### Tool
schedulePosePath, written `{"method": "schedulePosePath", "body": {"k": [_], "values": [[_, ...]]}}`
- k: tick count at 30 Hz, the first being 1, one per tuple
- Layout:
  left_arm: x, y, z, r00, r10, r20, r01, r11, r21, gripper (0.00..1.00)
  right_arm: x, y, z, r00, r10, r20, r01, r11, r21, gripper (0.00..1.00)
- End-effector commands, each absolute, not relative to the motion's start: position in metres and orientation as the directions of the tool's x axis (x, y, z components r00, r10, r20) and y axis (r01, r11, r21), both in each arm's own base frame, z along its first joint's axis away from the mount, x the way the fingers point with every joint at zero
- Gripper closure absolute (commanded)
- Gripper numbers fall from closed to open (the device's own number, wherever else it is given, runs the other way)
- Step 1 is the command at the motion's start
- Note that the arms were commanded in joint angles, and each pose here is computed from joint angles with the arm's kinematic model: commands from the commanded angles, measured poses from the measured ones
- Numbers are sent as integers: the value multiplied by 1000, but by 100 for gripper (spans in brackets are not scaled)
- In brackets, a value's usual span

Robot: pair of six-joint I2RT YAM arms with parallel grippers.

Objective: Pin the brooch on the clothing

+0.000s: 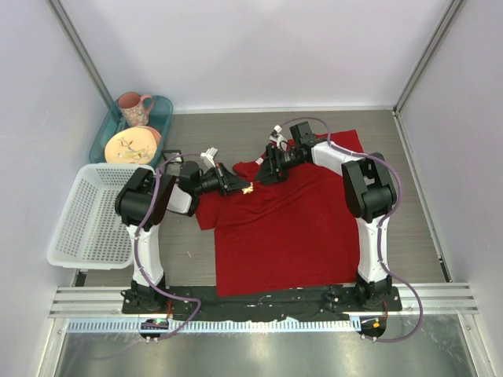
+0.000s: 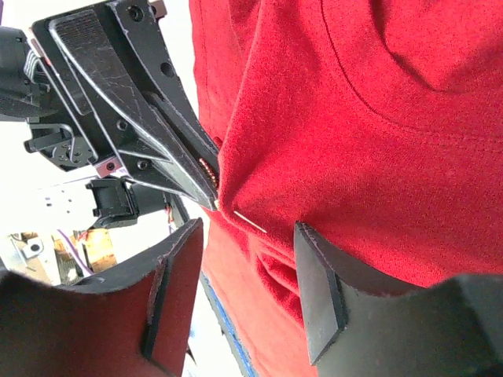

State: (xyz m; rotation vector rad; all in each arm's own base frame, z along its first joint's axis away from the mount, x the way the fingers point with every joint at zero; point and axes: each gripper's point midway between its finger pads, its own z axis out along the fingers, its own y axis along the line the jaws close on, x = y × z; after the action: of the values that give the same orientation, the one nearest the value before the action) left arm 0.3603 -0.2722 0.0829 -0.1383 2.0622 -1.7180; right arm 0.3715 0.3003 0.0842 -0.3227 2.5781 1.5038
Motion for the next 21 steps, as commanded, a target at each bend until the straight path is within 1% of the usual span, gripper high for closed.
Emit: {"method": "schedulePosePath", "body": {"k": [1,2,4,6,9,11,12,14,15,19,20,21], "values": [[363,-276,99,-874,-337,-350,295,202,-934,100,377,306,103,-959,-99,-264,-281,422,862,46],[363,-276,99,-875,-336,-348,294,201,-934,100,376,307,102,-961,-98,-258,-275,418,866,46],[363,-276,98,-876,-336,-346,292,202,-935,100,376,310,102,-965,-89,-245,-260,405,877,51],[363,-276,99,-876,-336,-347,293,202,-935,100,376,313,104,-963,-86,-255,-268,392,880,57],[363,-276,100,-875,-335,-349,296,200,-934,100,376,316,106,-963,-85,-256,-269,383,884,62],[362,-276,100,-876,-333,-349,296,201,-934,100,376,315,106,-964,-86,-251,-265,382,885,64],[362,-276,100,-875,-334,-349,296,201,-934,100,375,315,106,-964,-87,-253,-266,382,885,69],[362,-276,100,-875,-332,-351,297,202,-933,100,375,315,106,-962,-88,-257,-271,383,883,75],[362,-276,101,-874,-333,-352,299,203,-933,100,374,315,106,-962,-90,-258,-273,383,882,80],[361,-276,100,-876,-332,-350,296,203,-933,100,374,314,105,-963,-86,-257,-270,389,881,86],[361,-276,100,-876,-332,-350,296,203,-933,100,375,313,105,-962,-81,-259,-270,394,879,88],[362,-276,101,-875,-333,-353,298,204,-932,100,375,314,105,-962,-82,-261,-272,394,878,93]]}}
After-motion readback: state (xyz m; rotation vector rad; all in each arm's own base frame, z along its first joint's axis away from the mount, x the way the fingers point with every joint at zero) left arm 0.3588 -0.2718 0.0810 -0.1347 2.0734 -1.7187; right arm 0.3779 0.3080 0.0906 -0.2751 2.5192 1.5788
